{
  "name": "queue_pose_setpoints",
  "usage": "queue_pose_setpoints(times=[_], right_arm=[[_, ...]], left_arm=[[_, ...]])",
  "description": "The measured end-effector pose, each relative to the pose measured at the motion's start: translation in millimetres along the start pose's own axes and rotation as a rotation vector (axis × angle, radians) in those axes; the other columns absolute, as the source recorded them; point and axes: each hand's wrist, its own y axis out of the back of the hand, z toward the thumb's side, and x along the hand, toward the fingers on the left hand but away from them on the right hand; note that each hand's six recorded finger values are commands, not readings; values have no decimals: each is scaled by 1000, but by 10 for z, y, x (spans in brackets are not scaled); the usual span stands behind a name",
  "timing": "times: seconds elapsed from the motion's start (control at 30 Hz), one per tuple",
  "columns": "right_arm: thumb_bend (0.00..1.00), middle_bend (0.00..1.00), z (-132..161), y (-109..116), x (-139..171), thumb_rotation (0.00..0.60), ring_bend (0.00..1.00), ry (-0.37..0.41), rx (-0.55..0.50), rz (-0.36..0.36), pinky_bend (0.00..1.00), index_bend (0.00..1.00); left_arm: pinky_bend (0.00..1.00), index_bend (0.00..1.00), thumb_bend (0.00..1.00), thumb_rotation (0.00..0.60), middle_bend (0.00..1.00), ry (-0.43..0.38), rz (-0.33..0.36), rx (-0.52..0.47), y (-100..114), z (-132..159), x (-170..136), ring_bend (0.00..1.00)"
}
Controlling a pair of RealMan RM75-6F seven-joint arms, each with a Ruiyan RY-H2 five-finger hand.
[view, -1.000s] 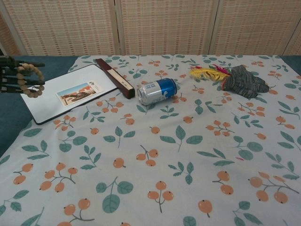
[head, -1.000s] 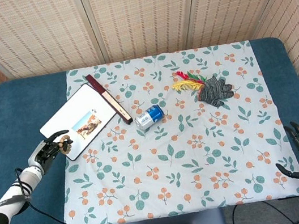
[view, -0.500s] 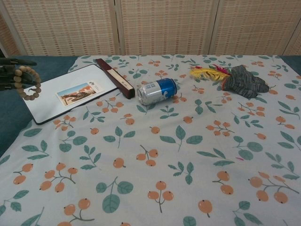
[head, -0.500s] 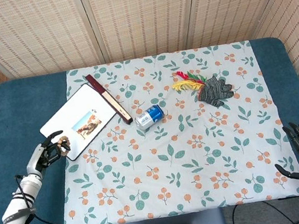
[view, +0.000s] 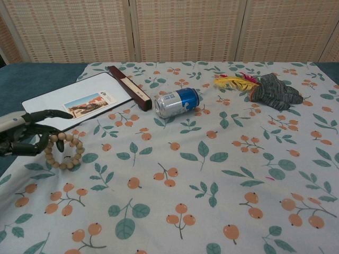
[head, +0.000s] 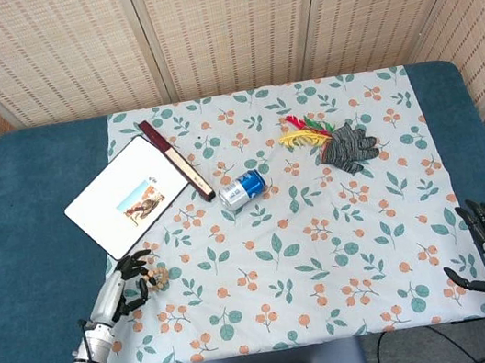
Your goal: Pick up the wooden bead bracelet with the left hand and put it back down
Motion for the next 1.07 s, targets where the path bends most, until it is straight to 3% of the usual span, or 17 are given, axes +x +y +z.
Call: queue_pose_setpoints(times=[0.1, 0.33, 0.47, 0.5, 0.57, 0.73, 0.9, 1.07], right_arm=[[188, 0, -4, 9, 5, 320, 0, -1, -1, -3, 0, 0], [188, 0, -12, 8, 0, 321, 0, -3, -1, -1, 0, 0], [188, 0, -17, 25, -2, 319, 0, -5, 4, -12, 0, 0], [188, 0, -20, 34, -3, 319, 0, -7, 6, -18, 0, 0], [188, 0, -29, 58, -6, 320, 0, -12, 9, -37, 0, 0], [183, 0, -77, 113, -23, 314, 0, -38, 30, -99, 0, 0], [182, 0, -83, 99, -34, 313, 0, -46, 50, -106, 0, 0], [182, 0, -26, 51, -40, 312, 0, -28, 70, -97, 0, 0]], left_arm=[[0, 110, 685, 600, 449, -13, -13, 86, -154, -63, -29, 183], [0, 56, 519, 600, 366, -111, 26, 239, -220, -6, -68, 169], [0, 29, 472, 600, 144, -161, 66, 266, -155, 82, -100, 71], [0, 12, 467, 600, 64, -172, 76, 275, -110, 107, -114, 29], [0, 0, 466, 600, 6, -184, 82, 300, -27, 135, -150, 1], [0, 0, 467, 600, 0, -212, 157, 488, 391, 201, -438, 0], [0, 0, 462, 600, 0, -170, 286, 625, 782, 156, -1027, 0], [0, 0, 462, 600, 0, -128, 274, 728, 886, 134, -1272, 0]])
